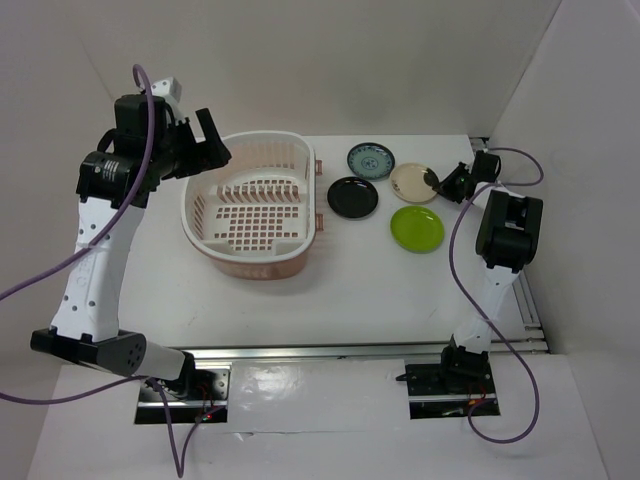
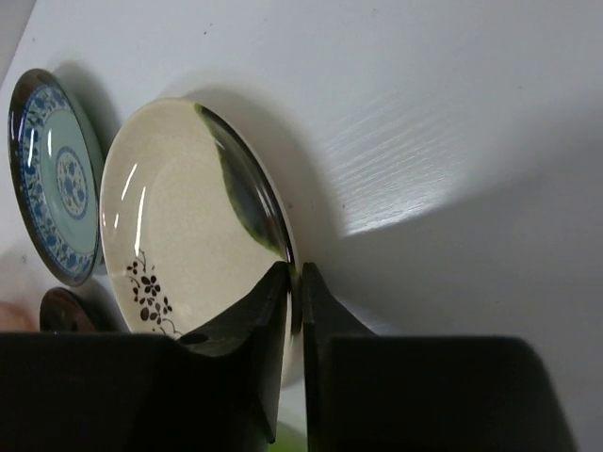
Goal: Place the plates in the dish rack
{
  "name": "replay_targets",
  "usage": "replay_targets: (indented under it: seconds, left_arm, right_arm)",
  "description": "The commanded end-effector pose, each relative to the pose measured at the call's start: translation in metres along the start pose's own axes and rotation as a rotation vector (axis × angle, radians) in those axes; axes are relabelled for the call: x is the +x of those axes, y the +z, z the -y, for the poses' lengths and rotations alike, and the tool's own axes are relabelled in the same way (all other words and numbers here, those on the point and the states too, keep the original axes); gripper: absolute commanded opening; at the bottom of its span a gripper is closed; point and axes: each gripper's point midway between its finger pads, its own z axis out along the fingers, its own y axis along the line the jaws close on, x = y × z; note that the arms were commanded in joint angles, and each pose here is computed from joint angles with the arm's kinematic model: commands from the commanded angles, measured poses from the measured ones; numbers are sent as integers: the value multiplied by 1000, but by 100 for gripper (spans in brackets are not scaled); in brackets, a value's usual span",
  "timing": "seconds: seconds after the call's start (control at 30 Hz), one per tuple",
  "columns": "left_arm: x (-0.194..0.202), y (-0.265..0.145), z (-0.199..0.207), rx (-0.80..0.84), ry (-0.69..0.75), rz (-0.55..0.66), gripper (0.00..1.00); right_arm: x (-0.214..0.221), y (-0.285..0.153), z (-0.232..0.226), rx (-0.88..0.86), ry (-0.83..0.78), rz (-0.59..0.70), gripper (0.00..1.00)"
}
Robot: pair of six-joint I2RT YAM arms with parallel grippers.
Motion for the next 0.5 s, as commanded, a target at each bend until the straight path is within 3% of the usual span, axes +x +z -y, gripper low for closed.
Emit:
replay_targets:
  seconds: [0.0,0.07,0.27,0.47]
  left_arm:
    - [-12,-4,10,43,25,40,100]
    - [-12,-4,10,43,25,40,100]
    - [-12,-4,10,43,25,40,100]
    - [-14,-8,10,46,25,49,100]
  right_arm:
    - [36,9,38,148,30,-94,13]
    - [34,8,38,163,42,-97,0]
    - [34,7,50,237,49,-103,0]
    - [-19,-27,26,290,57,44,0]
